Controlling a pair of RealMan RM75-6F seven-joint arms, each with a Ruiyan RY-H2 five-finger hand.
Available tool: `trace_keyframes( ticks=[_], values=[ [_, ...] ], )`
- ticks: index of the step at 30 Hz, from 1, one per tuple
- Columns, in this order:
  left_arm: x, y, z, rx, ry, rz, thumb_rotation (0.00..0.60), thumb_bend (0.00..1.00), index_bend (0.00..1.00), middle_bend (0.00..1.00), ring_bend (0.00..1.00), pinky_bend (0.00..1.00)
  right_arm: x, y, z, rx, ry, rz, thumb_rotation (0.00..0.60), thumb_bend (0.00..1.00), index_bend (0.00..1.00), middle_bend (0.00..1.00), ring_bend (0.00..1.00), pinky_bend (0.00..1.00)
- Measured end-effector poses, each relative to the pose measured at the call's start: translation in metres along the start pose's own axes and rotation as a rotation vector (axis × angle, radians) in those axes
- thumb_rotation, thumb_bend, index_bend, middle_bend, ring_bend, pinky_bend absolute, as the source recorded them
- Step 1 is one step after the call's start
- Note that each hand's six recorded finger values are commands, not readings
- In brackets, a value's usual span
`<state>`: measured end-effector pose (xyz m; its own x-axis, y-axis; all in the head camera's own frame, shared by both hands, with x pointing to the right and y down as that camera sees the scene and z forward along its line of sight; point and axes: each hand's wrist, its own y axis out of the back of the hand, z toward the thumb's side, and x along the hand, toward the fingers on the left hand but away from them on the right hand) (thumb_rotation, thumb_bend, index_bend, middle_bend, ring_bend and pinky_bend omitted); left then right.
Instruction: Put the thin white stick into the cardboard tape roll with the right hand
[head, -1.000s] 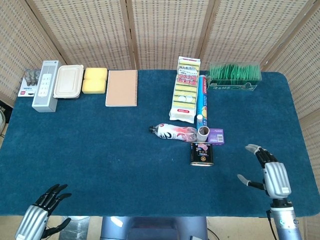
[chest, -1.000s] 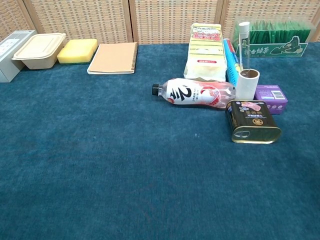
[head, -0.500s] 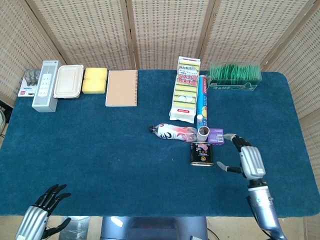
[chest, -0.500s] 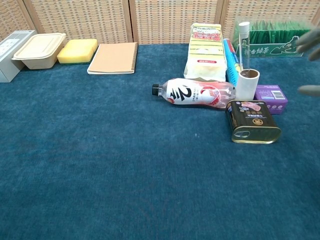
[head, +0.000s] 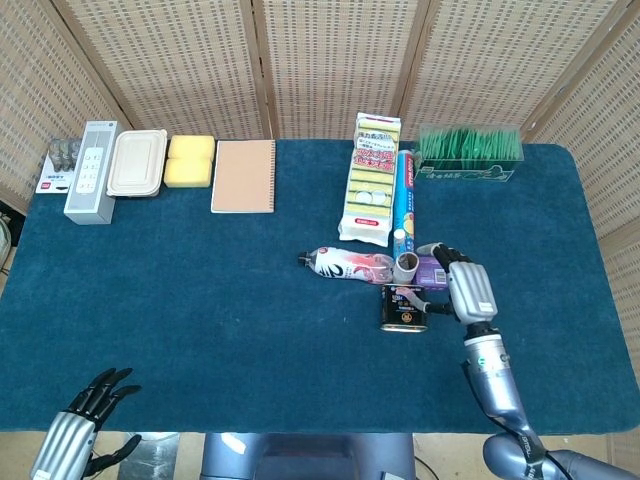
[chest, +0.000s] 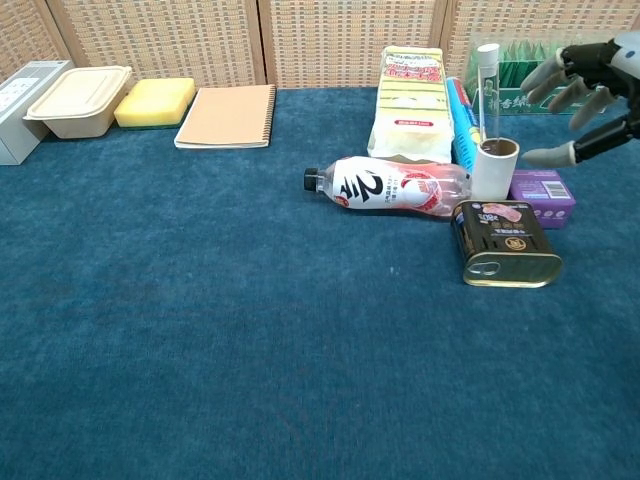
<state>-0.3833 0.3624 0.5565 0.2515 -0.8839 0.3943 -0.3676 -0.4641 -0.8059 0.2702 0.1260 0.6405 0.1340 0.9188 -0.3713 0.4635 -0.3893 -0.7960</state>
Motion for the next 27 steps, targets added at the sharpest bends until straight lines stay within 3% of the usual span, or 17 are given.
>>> trace_keyframes(
  ticks=[10,27],
  values=[
    [-0.001,0.001,-0.001,0.002,0.009,0.004,0.6,0.18,0.23,0.15,0.1,0.26,-0.025,-0.003,0.009,0.0,0.019,-0.045,0.548,0.22,0.33,0.32,0.34,0.37],
    [-0.001,0.001,-0.003,0.004,0.019,0.002,0.6,0.18,0.23,0.15,0.1,0.26,-0.039,-0.012,0.001,0.029,-0.016,-0.023,0.545,0.22,0.33,0.33,0.36,0.37]
  ],
)
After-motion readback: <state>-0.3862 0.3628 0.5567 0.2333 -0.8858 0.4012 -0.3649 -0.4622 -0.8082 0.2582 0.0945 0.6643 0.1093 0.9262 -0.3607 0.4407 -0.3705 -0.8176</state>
